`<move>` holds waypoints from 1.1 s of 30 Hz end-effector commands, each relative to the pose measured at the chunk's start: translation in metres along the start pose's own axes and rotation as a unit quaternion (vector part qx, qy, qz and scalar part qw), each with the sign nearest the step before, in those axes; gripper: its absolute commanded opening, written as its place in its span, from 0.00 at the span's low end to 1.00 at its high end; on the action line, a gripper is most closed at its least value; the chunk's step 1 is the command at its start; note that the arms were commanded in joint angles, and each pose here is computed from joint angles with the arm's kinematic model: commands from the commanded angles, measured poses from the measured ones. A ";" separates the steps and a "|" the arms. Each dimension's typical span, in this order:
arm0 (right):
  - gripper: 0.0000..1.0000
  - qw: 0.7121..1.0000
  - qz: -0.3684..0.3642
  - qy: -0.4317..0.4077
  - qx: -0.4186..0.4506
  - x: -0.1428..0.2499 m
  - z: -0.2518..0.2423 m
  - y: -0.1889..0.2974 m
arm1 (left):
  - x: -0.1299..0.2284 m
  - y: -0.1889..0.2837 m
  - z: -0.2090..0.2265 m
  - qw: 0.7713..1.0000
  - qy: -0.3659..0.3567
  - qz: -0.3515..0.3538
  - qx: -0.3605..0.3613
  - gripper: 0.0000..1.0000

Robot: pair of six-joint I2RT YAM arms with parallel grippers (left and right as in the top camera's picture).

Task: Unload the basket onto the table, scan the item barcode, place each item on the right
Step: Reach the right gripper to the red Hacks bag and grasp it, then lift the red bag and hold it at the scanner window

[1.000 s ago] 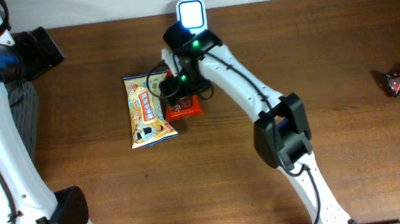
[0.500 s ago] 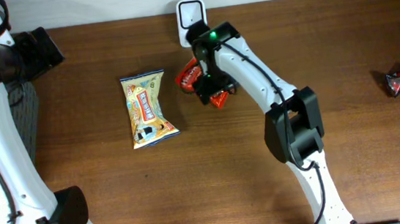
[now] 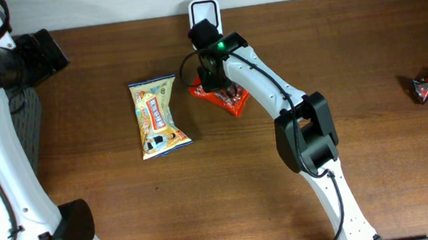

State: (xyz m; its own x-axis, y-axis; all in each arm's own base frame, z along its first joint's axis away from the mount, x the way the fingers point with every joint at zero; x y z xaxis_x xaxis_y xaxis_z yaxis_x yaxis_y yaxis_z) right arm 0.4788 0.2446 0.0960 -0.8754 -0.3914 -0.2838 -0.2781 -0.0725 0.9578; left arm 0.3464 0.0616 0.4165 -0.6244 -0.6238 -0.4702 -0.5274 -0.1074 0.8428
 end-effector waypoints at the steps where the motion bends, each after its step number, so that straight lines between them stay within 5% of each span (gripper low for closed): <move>1: 0.04 0.996 0.055 0.049 -0.042 0.019 0.007 -0.001 | 0.000 0.002 0.001 1.000 -0.004 -0.005 -0.002 0.99; 5: 0.07 0.995 0.084 0.051 -0.035 0.030 0.001 0.041 | 0.000 0.002 0.001 1.000 -0.003 -0.005 -0.002 0.99; 7: 0.52 0.998 0.057 0.026 -0.031 0.021 -0.006 0.065 | 0.000 0.002 0.001 1.000 -0.003 -0.004 -0.002 0.99; 8: 0.99 0.998 0.057 0.007 -0.039 0.020 -0.011 0.065 | 0.000 0.002 0.001 1.000 -0.003 -0.005 -0.002 0.99; 12: 0.99 0.941 0.078 0.327 -0.020 0.029 -0.030 0.061 | 0.000 0.002 0.001 1.000 -0.004 -0.005 -0.002 0.99; 18: 1.00 0.854 0.133 0.491 -0.105 0.071 -0.024 0.019 | 0.000 0.002 0.001 1.000 -0.004 -0.005 -0.002 0.99; 19: 0.92 0.857 0.129 0.488 -0.101 0.070 -0.024 0.015 | 0.000 0.002 0.001 1.000 -0.003 -0.005 -0.002 0.99; 21: 0.50 0.902 0.097 0.415 -0.073 0.056 -0.023 0.010 | -0.001 0.002 0.001 1.000 -0.003 -0.005 -0.002 0.99; 24: 0.15 0.954 0.095 0.280 -0.055 0.051 -0.023 0.009 | 0.000 0.002 0.001 1.000 -0.003 -0.005 -0.002 0.99; 29: 0.04 0.954 0.111 0.220 -0.170 0.065 0.000 0.018 | 0.000 0.002 0.001 1.000 -0.004 -0.005 -0.002 0.99; 33: 0.04 0.908 0.054 0.139 -0.391 0.049 0.018 0.070 | 0.000 0.002 0.001 1.000 -0.003 -0.005 -0.002 0.99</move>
State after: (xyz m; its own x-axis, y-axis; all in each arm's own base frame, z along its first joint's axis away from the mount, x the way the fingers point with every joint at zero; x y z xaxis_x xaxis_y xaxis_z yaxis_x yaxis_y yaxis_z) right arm 0.4018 0.2227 0.1104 -0.6445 -0.7576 -0.1038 0.2277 -0.3197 0.9197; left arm 0.3464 0.0616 0.4164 -0.6246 -0.6238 -0.4699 -0.5270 -0.1073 0.8430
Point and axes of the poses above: each gripper's point midway between its finger pads, its own y axis back along the fingers, its own z axis along the line the jaws close on, x = y × z, the point moved 7 cm from there along y, back along the fingers, and after that the axes turned 13 degrees about y, right-handed, at the moved point
